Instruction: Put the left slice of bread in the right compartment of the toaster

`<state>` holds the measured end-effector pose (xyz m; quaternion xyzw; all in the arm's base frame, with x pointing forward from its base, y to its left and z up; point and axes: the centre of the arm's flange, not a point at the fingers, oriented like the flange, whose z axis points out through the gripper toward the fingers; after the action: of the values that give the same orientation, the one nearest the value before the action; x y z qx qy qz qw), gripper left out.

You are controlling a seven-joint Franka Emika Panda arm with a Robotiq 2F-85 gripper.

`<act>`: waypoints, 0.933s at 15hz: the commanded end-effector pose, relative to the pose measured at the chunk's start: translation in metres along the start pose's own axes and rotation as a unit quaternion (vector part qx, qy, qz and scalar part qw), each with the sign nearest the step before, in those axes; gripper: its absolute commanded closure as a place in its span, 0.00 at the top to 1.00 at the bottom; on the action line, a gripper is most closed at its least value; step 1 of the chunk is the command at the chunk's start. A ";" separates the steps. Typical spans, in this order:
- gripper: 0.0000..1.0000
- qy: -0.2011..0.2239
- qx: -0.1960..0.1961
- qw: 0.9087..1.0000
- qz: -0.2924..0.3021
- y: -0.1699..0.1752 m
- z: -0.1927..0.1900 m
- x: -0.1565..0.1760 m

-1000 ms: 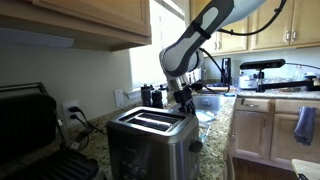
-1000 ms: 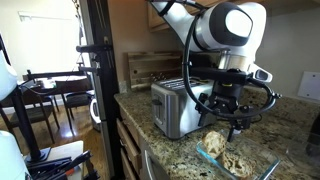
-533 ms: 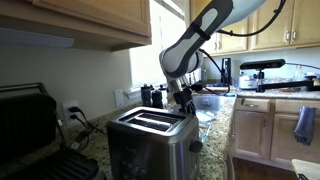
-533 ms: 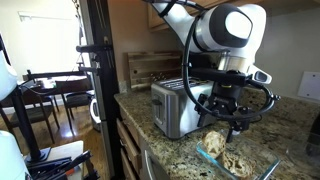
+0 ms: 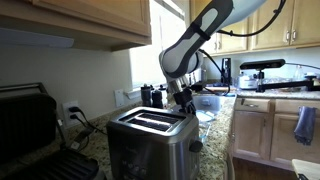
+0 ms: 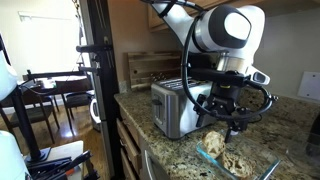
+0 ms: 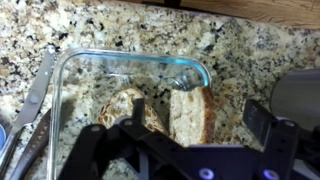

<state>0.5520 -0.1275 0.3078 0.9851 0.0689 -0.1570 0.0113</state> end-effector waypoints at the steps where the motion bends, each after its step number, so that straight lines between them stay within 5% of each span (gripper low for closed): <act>1: 1.00 -0.005 0.012 1.000 -0.005 -0.002 0.000 -0.008; 14: 1.00 -0.011 0.013 1.000 -0.002 0.001 0.008 0.000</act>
<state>0.5509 -0.1258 0.3029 0.9841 0.0702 -0.1628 0.0097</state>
